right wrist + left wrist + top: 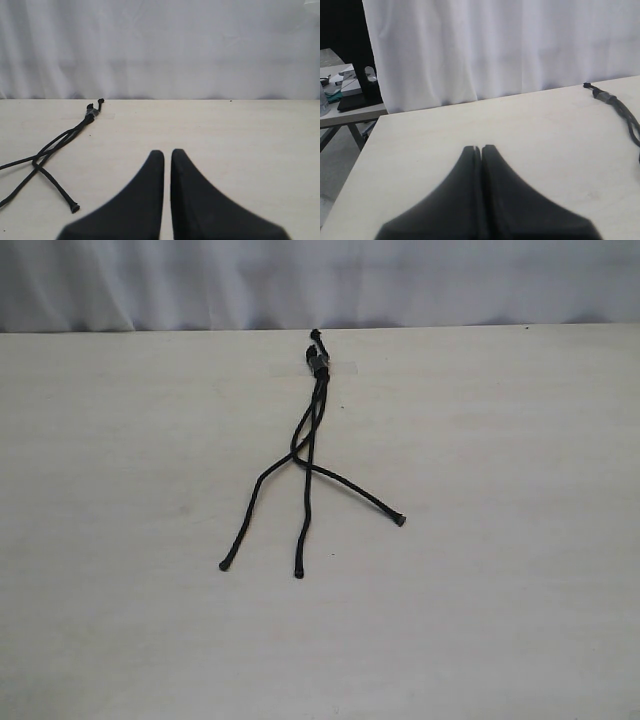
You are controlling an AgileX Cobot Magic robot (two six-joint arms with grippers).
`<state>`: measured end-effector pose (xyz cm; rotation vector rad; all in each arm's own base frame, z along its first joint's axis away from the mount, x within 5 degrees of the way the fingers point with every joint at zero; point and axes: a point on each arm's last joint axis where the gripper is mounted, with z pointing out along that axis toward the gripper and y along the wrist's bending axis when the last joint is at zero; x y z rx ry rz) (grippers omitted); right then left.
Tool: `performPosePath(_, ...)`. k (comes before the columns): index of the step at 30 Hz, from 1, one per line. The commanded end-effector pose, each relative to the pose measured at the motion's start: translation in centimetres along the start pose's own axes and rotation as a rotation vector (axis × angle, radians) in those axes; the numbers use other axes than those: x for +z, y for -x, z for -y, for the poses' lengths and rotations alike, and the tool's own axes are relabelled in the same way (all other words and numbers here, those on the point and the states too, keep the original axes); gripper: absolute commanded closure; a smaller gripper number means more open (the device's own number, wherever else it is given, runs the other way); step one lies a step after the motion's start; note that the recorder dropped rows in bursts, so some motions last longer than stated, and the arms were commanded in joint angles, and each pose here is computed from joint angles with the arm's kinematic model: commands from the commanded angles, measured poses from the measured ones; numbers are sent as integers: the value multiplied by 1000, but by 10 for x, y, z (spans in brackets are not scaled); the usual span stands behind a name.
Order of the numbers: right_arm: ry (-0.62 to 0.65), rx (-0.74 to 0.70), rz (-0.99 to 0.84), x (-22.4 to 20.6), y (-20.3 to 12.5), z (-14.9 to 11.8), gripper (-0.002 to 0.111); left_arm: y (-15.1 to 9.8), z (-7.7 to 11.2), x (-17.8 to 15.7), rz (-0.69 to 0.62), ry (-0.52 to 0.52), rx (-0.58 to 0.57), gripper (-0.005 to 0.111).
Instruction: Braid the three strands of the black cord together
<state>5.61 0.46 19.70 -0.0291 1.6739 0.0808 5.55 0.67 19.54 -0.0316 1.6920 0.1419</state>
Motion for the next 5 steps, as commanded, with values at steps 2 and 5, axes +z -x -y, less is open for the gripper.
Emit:
performPosePath(2, 3, -5, 3, 0, -1, 0, 104, 0, 0, 0, 10, 0, -4, 107)
performPosePath(5, 3, -5, 3, 0, -1, 0, 104, 0, 0, 0, 10, 0, -4, 107)
